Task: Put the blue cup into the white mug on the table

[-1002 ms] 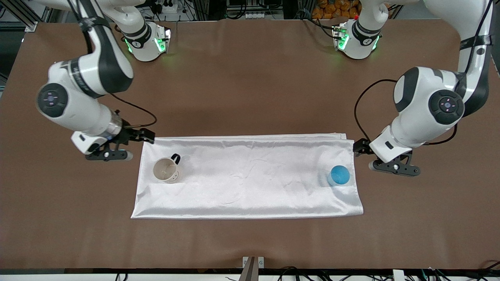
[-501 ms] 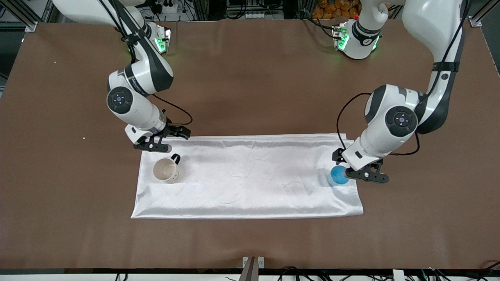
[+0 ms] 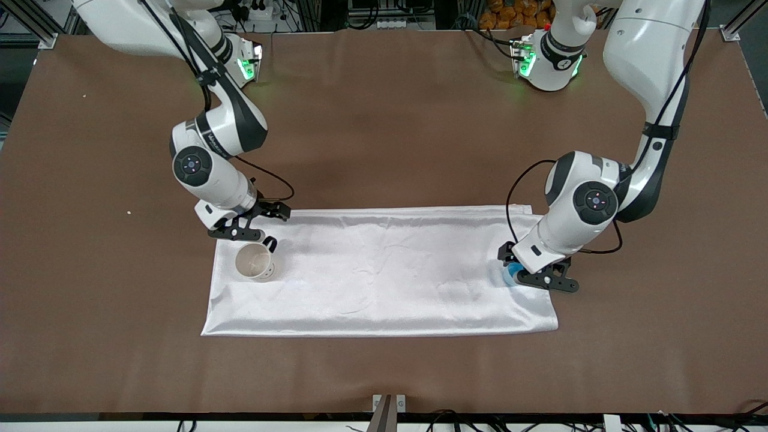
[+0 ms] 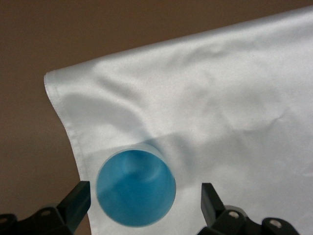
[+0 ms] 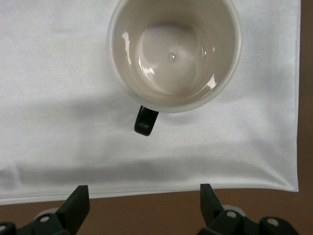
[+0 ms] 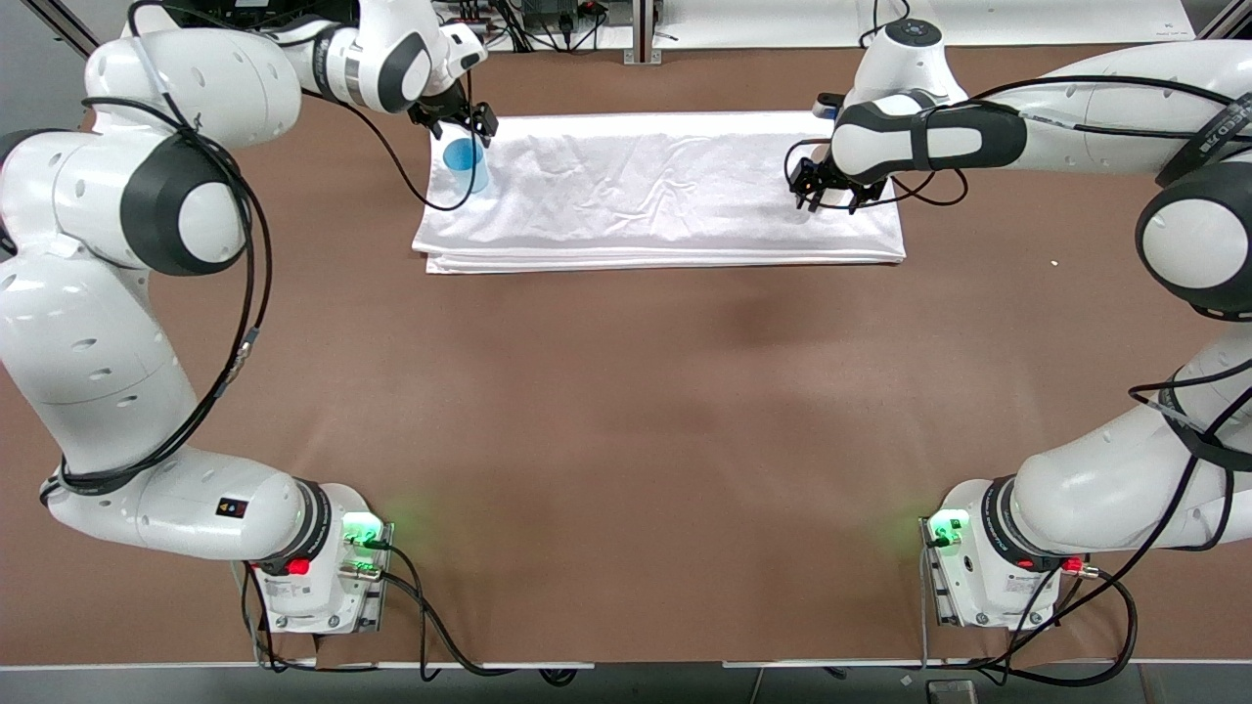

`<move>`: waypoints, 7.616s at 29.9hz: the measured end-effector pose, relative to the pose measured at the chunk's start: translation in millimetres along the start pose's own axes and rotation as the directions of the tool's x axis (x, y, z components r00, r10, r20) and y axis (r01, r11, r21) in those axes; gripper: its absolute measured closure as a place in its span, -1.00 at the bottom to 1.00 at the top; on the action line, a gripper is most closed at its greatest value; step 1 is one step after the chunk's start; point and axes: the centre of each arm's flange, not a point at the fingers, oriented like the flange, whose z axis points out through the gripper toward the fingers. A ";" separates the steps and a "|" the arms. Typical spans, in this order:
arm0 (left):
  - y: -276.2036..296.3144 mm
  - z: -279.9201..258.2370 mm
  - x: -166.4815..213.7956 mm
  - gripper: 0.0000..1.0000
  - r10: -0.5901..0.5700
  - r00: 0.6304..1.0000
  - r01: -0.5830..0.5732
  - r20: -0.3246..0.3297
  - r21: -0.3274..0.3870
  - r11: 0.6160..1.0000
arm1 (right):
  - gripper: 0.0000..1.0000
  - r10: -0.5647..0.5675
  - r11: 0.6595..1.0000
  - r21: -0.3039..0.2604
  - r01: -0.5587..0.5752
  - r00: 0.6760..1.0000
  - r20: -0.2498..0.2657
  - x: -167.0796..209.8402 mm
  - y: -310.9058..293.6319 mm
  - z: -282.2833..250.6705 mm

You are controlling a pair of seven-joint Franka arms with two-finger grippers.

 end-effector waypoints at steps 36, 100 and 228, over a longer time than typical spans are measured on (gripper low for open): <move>14.5 58.1 -11.4 -0.05 0.016 0.999 -0.016 0.046 -0.013 1.000 | -1.00 -0.035 0.999 -0.015 0.033 0.990 -0.139 58.3 32.3 33.7; -7.4 -285.7 -63.9 0.91 -0.033 0.998 0.028 0.053 0.091 0.995 | 0.82 0.089 0.996 -0.010 -0.091 0.992 -0.085 -24.5 -119.5 29.6; 359.0 -117.2 -151.9 0.91 -0.333 0.943 0.327 0.028 0.120 0.937 | -1.00 0.066 0.980 -0.185 -0.078 0.995 -0.069 100.9 -15.2 -20.6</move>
